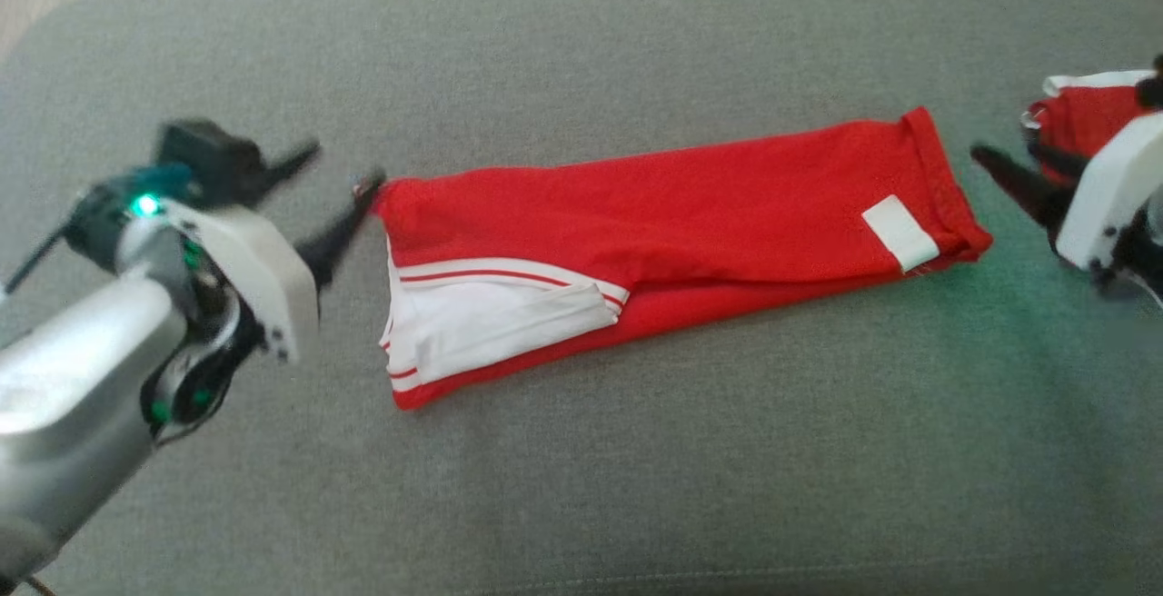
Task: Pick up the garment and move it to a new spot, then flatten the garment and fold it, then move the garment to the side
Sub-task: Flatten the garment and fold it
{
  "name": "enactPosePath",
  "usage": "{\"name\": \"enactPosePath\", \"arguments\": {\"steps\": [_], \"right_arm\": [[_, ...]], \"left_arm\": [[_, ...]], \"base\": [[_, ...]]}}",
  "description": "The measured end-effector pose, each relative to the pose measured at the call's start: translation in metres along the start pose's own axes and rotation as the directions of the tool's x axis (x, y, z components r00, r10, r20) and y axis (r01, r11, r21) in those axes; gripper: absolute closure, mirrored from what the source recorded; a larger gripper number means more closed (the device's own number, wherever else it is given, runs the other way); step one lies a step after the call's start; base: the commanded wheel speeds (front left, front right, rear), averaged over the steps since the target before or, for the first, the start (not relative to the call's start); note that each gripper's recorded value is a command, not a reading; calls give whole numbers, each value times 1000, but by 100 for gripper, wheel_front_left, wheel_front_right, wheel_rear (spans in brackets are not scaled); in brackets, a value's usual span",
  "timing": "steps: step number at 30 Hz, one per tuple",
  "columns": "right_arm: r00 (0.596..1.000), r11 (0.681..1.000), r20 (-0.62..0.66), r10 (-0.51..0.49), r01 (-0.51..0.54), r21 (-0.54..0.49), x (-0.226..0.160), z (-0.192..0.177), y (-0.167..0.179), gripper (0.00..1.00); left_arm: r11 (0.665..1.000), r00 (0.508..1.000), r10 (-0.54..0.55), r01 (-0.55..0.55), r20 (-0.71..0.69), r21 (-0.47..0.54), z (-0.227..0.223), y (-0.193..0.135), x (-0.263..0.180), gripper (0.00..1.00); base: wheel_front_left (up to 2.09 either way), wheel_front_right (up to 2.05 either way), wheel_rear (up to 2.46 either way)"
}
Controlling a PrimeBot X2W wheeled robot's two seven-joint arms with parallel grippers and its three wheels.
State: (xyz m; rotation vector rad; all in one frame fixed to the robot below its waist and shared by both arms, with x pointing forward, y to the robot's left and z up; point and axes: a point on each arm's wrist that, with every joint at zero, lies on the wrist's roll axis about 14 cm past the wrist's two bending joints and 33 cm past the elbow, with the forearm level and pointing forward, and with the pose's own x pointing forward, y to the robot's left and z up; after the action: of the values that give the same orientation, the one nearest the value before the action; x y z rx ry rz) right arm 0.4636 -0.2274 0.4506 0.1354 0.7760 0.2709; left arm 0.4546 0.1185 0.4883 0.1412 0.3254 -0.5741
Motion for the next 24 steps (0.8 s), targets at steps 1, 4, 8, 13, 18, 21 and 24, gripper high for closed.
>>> {"name": "enactPosePath", "arguments": {"steps": [1, 4, 8, 13, 18, 21, 24], "right_arm": [[999, 1000, 51, 15, -16, 13, -2, 10, 6, 0], [977, 998, 207, 42, -51, 40, -12, 39, 17, 0], [934, 996, 354, 56, -78, 47, -23, 60, 28, 0], [832, 991, 552, 54, -111, 70, -32, 75, 43, 0], [728, 992, 685, 9, -95, 88, -38, 69, 51, 0], [673, 990, 739, -34, -80, 119, -41, 63, 54, 0], [657, 991, 752, -49, -64, 121, -38, 51, 65, 0]], "left_arm": [[999, 997, 33, -32, 63, -19, 14, 4, 1, 0], [991, 972, 111, -94, 207, -91, 40, 9, -1, 0], [973, 944, 193, -148, 266, -179, 50, 14, -5, 0], [935, 833, 318, -198, 452, -294, 102, 23, -22, 0], [919, 770, 381, -254, 513, -301, 94, 14, -40, 0], [916, 782, 385, -262, 490, -302, 71, -2, -43, 0], [911, 786, 397, -275, 474, -306, 55, -13, -47, 0]], "base": [[0, 0, 0], [0, 0, 0], [0, 0, 0], [0, 0, 0], [0, 0, 0], [0, 0, 0], [0, 0, 0]]}}
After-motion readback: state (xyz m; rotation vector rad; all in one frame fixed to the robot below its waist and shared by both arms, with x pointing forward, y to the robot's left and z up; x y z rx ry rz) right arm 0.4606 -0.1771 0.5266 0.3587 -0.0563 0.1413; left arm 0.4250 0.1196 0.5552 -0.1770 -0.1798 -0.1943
